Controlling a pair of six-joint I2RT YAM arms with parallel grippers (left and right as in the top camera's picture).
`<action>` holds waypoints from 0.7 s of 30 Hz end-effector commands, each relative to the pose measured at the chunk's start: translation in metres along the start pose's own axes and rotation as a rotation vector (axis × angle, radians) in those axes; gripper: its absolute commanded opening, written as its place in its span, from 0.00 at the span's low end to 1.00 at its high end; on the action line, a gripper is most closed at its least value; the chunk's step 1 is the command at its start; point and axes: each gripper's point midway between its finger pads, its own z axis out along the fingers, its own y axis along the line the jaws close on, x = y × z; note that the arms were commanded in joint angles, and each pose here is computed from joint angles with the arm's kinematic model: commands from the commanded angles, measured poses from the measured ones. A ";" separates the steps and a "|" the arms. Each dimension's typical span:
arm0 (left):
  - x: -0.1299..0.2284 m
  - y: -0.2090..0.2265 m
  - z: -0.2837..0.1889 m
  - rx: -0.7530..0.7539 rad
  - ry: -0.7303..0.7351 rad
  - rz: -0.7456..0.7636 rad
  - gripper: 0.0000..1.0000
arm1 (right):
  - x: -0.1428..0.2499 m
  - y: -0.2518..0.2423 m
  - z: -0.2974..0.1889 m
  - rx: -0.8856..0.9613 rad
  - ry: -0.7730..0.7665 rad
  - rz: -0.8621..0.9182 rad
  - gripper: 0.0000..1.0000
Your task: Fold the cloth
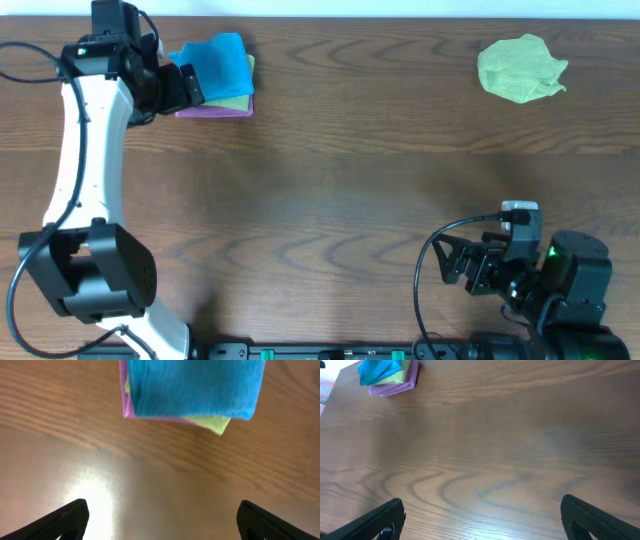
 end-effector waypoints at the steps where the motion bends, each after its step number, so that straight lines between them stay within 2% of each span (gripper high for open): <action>1: -0.001 0.003 -0.018 -0.025 -0.031 0.019 0.95 | 0.000 0.000 0.000 -0.005 -0.003 0.019 0.99; 10: 0.038 0.009 -0.040 -0.045 0.085 0.094 0.95 | 0.000 0.000 0.000 -0.005 -0.003 0.019 0.99; 21: 0.077 0.014 -0.066 -0.047 0.079 0.127 0.95 | 0.000 0.000 0.000 -0.005 -0.003 0.019 0.99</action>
